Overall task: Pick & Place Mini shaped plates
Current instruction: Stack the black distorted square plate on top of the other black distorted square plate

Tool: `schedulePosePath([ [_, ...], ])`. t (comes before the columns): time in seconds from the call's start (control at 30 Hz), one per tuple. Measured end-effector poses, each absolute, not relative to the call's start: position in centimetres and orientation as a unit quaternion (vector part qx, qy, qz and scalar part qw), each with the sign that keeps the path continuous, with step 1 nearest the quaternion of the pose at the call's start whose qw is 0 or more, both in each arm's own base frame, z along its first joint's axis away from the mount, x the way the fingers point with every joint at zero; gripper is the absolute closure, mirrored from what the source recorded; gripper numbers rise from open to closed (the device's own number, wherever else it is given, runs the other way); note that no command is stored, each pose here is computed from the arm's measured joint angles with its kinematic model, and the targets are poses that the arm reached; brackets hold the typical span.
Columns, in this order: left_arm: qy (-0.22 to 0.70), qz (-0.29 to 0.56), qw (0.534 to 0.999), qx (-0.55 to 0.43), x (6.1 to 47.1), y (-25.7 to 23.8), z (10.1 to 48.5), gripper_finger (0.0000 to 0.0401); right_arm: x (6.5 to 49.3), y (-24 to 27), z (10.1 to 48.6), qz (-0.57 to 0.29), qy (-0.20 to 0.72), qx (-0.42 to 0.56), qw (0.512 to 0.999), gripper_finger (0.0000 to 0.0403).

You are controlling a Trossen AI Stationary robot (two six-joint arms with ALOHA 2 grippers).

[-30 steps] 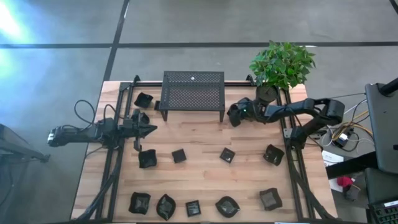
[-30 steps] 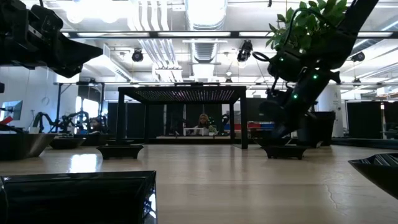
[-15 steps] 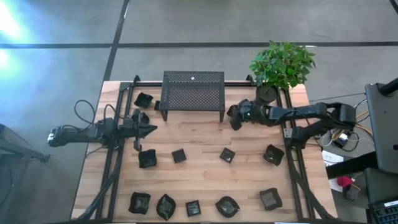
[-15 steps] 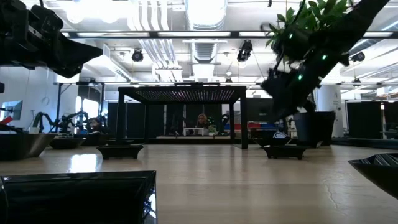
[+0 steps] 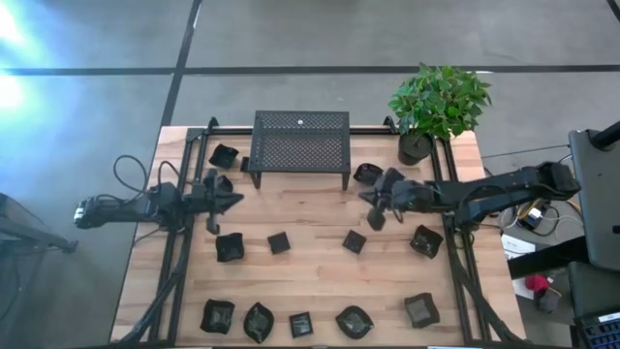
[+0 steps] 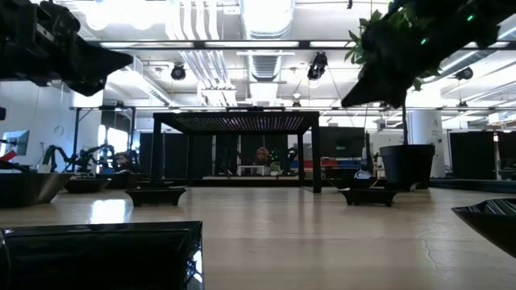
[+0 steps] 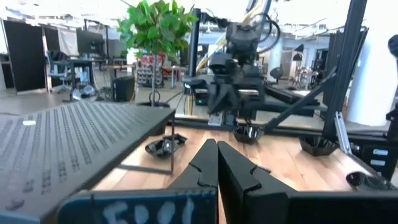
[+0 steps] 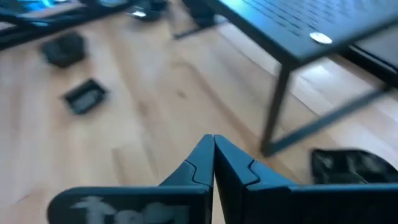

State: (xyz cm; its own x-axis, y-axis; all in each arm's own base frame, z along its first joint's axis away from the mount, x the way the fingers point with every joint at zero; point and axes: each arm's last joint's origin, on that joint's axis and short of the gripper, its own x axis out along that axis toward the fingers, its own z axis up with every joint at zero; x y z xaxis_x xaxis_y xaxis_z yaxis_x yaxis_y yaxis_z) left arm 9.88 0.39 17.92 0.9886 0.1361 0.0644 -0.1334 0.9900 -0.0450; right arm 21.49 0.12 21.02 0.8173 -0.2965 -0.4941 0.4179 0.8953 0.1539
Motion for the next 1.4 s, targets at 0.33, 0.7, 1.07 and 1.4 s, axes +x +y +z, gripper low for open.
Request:
schedulePosePath([
  [0.33, 0.016, 0.074, 0.997, -0.014, 10.2, 0.4, 18.8, 0.0401, 19.9, 2.5, 23.3, -0.121, 0.19, 0.095, 0.97, 0.0394],
  [0.7, 0.073, 0.079, 0.994, 0.01, 11.5, 0.5, 19.5, 0.0401, 19.5, 3.1, 23.7, -0.02, 0.2, 0.109, 0.974, 0.0394],
  [1.07, 0.078, 0.087, 0.993, 0.012, 11.9, 0.5, 20.1, 0.0401, 19.5, 3.1, 23.7, -0.022, 0.199, 0.117, 0.973, 0.0385],
  [1.4, 0.075, 0.092, 0.993, 0.005, 11.8, 0.5, 20.2, 0.0385, 19.5, 3.0, 23.7, -0.034, 0.197, 0.113, 0.973, 0.0338],
])
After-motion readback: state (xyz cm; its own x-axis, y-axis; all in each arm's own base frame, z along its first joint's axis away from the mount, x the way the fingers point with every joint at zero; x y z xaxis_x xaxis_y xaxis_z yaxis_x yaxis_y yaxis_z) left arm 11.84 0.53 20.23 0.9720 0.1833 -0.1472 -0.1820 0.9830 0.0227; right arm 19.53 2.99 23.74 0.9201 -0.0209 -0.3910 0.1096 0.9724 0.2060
